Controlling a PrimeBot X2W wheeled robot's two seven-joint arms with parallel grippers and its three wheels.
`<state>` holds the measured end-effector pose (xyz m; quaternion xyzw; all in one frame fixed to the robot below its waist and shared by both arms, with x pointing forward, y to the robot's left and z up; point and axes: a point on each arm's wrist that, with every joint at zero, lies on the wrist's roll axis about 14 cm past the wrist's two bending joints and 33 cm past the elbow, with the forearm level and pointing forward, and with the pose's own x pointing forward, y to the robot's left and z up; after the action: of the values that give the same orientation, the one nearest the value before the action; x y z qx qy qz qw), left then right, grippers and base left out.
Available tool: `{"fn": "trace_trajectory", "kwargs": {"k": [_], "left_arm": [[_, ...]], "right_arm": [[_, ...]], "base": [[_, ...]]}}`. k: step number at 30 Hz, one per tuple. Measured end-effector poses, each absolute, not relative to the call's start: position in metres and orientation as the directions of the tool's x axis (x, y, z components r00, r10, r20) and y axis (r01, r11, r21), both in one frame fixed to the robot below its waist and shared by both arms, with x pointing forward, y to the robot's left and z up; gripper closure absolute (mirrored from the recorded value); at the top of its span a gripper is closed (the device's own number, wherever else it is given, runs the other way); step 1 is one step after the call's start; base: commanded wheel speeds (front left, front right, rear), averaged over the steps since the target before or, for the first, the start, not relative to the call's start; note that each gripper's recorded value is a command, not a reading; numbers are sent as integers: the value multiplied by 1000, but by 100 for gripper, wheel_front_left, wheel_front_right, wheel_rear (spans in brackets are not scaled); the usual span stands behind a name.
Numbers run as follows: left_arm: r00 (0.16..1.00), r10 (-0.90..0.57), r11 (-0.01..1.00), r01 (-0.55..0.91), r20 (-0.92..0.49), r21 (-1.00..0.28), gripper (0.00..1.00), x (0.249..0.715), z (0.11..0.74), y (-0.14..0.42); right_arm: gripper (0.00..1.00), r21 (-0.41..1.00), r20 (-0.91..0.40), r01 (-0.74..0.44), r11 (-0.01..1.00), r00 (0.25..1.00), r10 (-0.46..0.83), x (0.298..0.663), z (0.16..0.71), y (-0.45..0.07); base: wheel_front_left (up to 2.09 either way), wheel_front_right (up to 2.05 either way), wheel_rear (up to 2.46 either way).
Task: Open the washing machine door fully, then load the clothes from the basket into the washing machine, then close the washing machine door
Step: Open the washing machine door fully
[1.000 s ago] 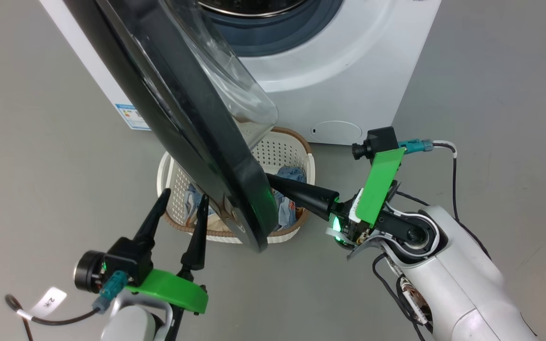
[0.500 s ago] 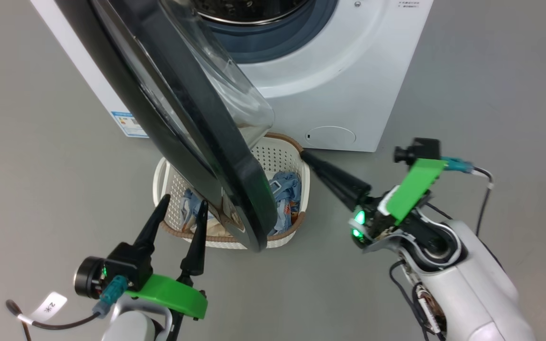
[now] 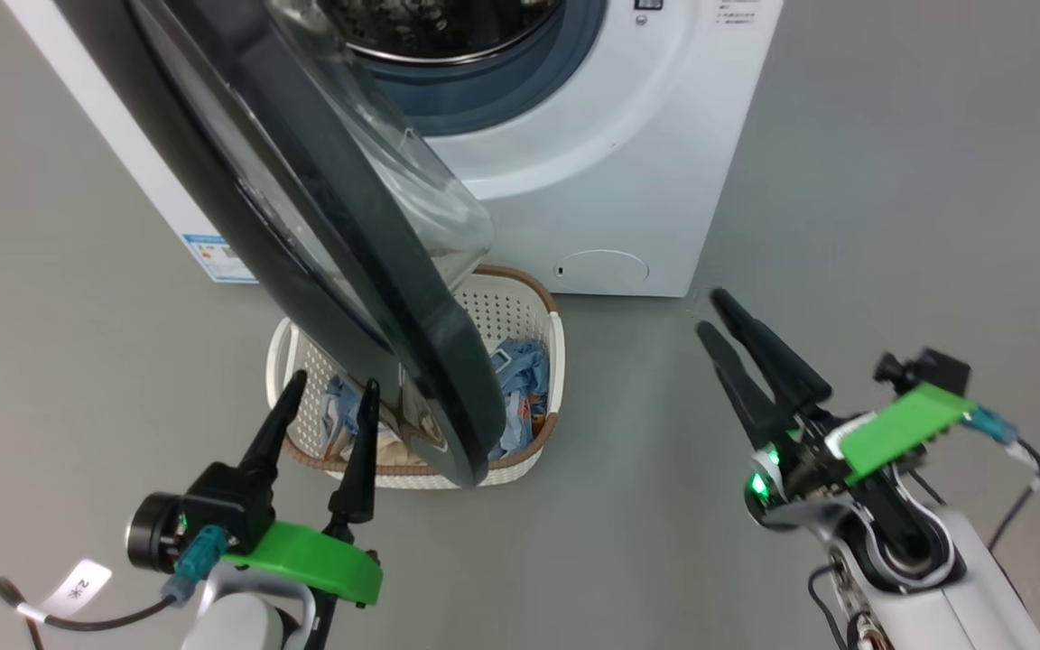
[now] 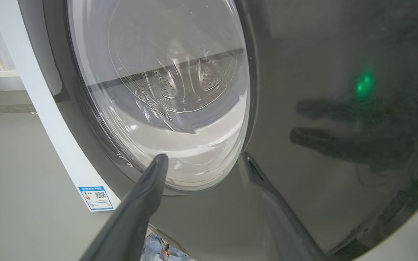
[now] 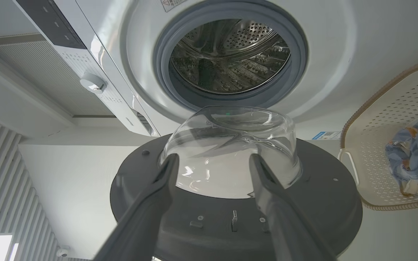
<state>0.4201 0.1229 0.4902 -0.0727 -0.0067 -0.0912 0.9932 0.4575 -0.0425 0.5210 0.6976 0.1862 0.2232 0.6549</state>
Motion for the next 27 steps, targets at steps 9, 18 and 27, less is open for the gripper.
{"fn": "trace_trajectory", "kwargs": {"k": [9,18,27], "left_arm": [[982,-184,971,186,26,-149,0,415,490,120],[981,-192,969,194,26,-155,0,413,490,116],[979,-200,967,202,28,-157,0,409,491,113]], "right_arm": [[0,1000,24,-25,-4,931,364,440,508,-86],[0,926,-7,-39,374,993,121,428,495,-148],[0,580,19,-27,814,1000,19,421,486,-195]], "base": [[0,0,0],[0,0,0],[0,0,0]]}}
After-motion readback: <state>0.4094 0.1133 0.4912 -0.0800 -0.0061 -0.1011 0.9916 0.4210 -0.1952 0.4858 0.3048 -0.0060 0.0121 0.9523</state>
